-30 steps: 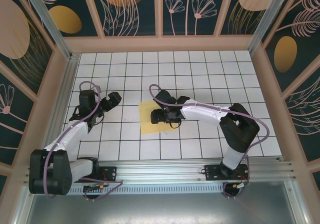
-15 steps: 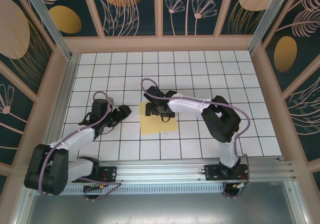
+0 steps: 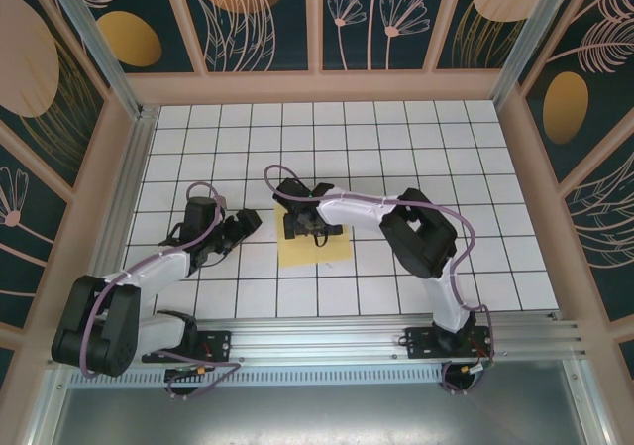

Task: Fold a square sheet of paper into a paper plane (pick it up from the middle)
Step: Move the square sheet of paper to the center of the table, then first fold in half a square sheet of paper at the center of the table.

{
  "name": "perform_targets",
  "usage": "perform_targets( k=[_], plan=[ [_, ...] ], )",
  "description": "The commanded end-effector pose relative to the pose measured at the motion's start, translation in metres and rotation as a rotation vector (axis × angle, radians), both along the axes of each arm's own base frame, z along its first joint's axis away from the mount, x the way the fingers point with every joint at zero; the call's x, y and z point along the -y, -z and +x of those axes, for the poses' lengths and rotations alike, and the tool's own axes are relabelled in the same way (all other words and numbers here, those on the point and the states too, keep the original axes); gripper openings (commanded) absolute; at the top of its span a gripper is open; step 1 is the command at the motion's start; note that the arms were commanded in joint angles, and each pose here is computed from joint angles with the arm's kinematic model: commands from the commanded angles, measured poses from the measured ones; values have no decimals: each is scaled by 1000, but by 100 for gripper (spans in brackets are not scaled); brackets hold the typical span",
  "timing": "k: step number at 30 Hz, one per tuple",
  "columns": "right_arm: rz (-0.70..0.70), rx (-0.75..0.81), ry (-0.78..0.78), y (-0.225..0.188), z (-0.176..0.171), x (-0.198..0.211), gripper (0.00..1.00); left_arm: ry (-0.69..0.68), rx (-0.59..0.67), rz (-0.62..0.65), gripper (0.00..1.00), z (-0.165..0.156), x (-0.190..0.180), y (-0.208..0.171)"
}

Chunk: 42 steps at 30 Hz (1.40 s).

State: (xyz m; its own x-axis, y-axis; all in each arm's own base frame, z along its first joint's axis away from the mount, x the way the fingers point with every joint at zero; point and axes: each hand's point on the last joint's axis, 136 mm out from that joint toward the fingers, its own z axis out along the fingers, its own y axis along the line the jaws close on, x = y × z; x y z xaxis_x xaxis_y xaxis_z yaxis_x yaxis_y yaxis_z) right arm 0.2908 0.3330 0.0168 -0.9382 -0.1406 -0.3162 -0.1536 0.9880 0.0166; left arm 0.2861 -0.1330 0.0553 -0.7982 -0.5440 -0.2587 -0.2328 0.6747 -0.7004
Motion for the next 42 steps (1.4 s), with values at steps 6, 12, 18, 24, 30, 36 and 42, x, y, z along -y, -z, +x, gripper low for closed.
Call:
perform_targets(
  k=[6,12,18,24,30,36,42],
  plan=[
    [-72,-106,-11,35,-23,20,84,-4,12,7,81,1,-1,2],
    [-74,-110,-1,38,-24,25,76,12,8,-9,80,0,3,2],
    [9,-68,2,18,-14,10,80,26,7,-40,80,-2,8,0],
    [84,-63,36,9,-9,9,64,19,12,-73,79,-2,11,-1],
    [179,-59,49,0,-9,8,51,26,10,-100,79,-3,15,-1],
    [499,-41,42,-43,-3,-6,42,39,18,-157,79,-3,24,-5],
    [698,-26,76,-67,3,4,28,58,31,-207,80,-3,32,-9]
  ],
)
